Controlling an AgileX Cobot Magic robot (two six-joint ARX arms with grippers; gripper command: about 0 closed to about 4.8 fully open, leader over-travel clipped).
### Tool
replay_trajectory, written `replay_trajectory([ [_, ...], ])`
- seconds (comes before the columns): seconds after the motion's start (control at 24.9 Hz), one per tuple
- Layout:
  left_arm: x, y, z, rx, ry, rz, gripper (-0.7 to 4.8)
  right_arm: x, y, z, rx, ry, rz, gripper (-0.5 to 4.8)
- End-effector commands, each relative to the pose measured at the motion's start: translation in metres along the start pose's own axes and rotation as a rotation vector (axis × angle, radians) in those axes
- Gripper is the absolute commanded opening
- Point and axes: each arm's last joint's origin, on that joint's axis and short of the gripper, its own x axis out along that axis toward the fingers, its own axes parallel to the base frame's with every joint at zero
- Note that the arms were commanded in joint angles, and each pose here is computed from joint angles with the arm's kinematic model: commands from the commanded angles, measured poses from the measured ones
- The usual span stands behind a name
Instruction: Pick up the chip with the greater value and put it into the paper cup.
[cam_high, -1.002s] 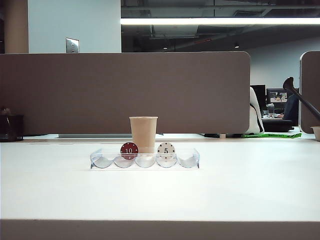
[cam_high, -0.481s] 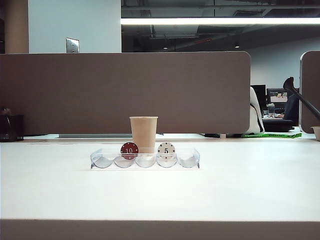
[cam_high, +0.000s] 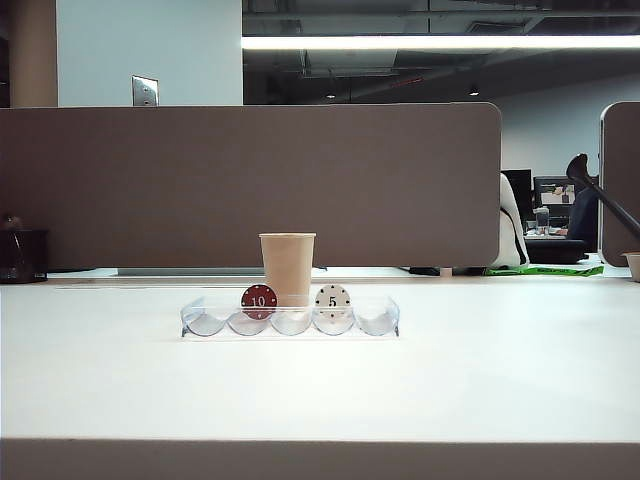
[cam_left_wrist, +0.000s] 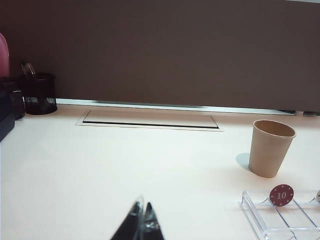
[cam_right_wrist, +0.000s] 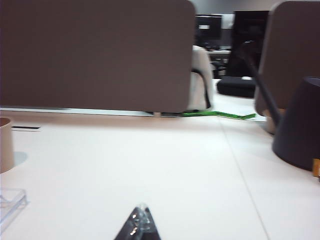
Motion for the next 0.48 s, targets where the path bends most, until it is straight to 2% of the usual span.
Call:
replay_trajectory([
  [0.04, -0.0001, 0.0002, 0.0020, 0.005, -0.013, 0.005, -0.05, 0.0000, -0.0004, 0.0010, -0.001, -0.014, -0.015, -0.01],
  [0.2, -0.0001, 0.0002, 0.0020, 0.005, -0.013, 0.005, -0.05, 0.0000, -0.0003, 0.0010, -0.001, -0.014, -0.013, -0.01],
  [0.32, -0.0001, 0.0002, 0.0020, 0.005, -0.013, 0.005, -0.05, 0.0000, 0.0014, 0.0010, -0.002, -0.015, 0.046, -0.01],
  [0.48, -0.0001, 0.0002, 0.0020, 0.005, -0.012, 0.005, -0.05, -0.0001, 0.0015, 0.0010, -0.002, -0.015, 0.052, -0.01],
])
